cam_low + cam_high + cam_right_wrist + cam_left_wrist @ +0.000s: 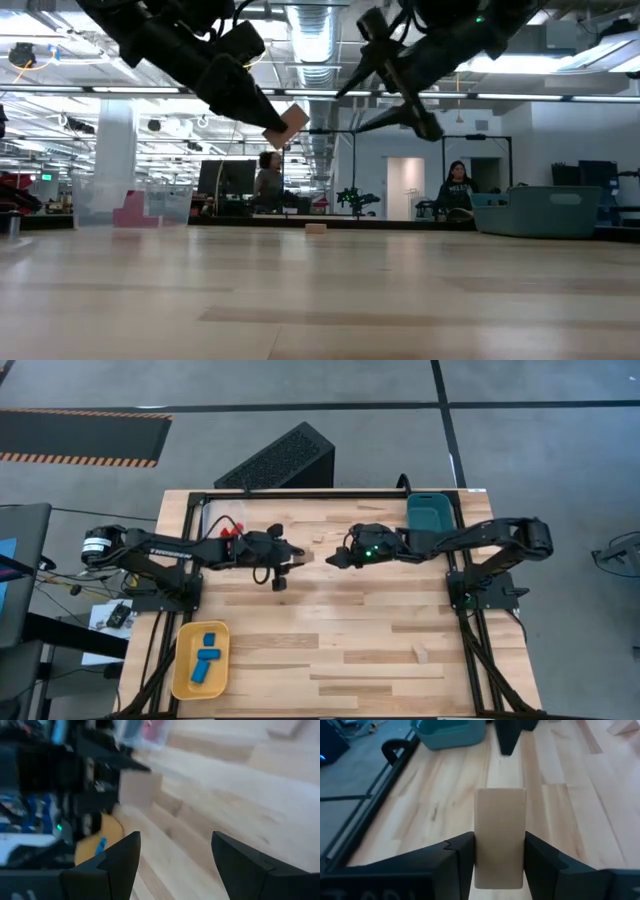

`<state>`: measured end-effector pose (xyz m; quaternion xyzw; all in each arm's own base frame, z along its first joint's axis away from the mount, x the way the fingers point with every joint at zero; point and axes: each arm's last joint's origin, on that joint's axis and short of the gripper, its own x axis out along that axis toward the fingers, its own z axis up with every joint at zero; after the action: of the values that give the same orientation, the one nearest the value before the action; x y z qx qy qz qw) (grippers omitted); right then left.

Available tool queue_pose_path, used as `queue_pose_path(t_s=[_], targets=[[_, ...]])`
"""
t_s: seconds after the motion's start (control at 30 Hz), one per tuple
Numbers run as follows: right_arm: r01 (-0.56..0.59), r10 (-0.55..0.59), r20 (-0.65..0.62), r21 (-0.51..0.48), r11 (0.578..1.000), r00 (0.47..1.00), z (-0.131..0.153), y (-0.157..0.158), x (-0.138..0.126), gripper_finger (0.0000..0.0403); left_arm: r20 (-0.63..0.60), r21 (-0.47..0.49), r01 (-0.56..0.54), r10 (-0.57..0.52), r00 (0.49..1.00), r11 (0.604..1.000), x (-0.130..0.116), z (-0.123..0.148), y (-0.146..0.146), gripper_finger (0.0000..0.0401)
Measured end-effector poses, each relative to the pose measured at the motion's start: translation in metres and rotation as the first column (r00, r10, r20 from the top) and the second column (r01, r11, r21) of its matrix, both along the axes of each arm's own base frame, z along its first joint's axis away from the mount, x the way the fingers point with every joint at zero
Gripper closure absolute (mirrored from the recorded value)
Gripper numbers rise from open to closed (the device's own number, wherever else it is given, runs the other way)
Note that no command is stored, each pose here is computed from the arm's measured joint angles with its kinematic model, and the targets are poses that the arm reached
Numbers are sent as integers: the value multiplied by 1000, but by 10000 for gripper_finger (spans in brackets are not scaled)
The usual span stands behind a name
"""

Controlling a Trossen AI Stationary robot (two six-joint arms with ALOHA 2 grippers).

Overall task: Sort & place blocks by color
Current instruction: Put the middle brown block into the blue bin

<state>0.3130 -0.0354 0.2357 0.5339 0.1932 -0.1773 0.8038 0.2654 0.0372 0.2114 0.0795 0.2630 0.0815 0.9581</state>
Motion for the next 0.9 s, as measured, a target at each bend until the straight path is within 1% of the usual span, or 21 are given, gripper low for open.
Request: queue_pose_path(t_s=[0.1,0.17,0.27,0.43,0.57,0.67,0.8,0.9], targets=[[21,-21,-2,-2,1000,1000,-6,-6,4,133,5,17,4,-4,1000,1000,5,3,3,276],[34,-34,-9,-2,999,999,-7,-10,4,133,-9,6,17,-17,1000,1000,12,1,4,276],[45,-45,-11,-12,999,999,-10,-14,6,133,-24,-1,43,-43,999,999,34,-1,6,281],[45,-45,-8,-13,999,999,-9,-15,5,133,-81,-12,47,-48,996,999,67,-6,11,283],[30,-30,-51,-10,1000,998,-13,-9,4,133,-68,1,75,-75,995,997,88,-1,12,283],[33,-34,-88,-14,999,996,-16,-6,3,133,-57,22,93,-92,994,995,97,5,13,283],[62,-65,-102,-28,998,993,-17,-6,2,136,-45,41,120,-118,992,992,100,13,13,283],[74,-76,-97,-21,997,992,-16,-6,2,160,-49,42,120,-118,992,992,101,14,14,283]])
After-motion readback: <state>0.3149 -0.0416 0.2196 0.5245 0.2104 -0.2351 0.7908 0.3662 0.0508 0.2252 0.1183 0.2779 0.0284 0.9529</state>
